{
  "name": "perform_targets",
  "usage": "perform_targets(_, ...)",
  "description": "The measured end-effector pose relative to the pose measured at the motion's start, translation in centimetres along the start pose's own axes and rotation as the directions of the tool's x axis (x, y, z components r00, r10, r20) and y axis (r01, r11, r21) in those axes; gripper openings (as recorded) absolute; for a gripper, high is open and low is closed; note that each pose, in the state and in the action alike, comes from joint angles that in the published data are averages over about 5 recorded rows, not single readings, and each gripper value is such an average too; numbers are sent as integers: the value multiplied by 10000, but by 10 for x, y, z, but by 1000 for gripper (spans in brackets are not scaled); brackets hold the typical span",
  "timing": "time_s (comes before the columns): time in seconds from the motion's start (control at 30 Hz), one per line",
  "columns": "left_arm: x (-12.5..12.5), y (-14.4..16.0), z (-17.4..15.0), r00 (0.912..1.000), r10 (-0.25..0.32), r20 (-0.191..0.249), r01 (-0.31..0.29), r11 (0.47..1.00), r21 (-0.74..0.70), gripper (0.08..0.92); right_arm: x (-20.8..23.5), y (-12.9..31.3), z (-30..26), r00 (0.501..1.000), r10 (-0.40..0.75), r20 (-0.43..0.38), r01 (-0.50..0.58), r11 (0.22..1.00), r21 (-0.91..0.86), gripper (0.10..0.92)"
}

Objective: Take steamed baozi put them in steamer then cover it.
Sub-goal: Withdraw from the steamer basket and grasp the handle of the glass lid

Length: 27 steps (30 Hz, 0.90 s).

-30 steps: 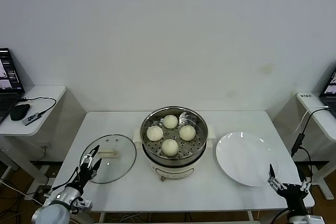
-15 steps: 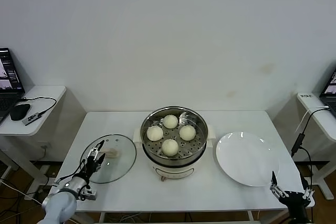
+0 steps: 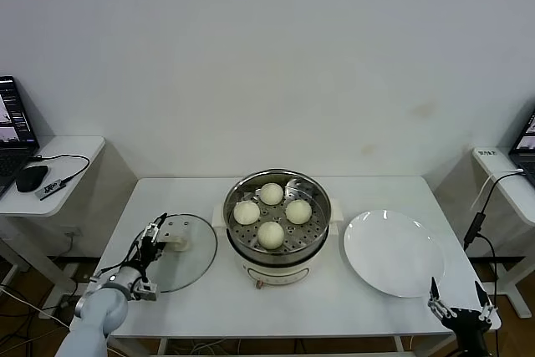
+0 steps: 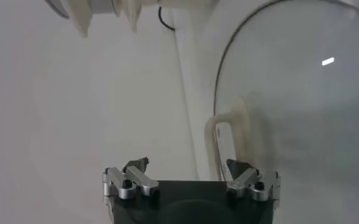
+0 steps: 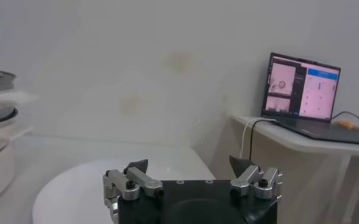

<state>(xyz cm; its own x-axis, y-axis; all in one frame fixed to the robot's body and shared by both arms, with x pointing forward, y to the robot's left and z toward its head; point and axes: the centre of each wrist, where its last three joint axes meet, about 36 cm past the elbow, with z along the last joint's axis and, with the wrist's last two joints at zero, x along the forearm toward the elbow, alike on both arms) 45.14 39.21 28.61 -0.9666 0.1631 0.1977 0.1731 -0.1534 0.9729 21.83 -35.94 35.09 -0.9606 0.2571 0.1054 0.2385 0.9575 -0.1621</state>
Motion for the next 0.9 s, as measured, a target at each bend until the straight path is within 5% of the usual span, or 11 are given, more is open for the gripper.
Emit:
perform_targets(0.3, -15, -2, 6, 9998, 145, -133, -142, 9997, 200, 767, -3, 2, 6, 9999, 23, -116, -24, 10000, -42, 823)
perform_targets(0.9, -9, -24, 9, 9995, 194, -250, -175, 9971, 739, 247, -4, 8, 12, 9995, -221, -232, 222, 9998, 15, 823)
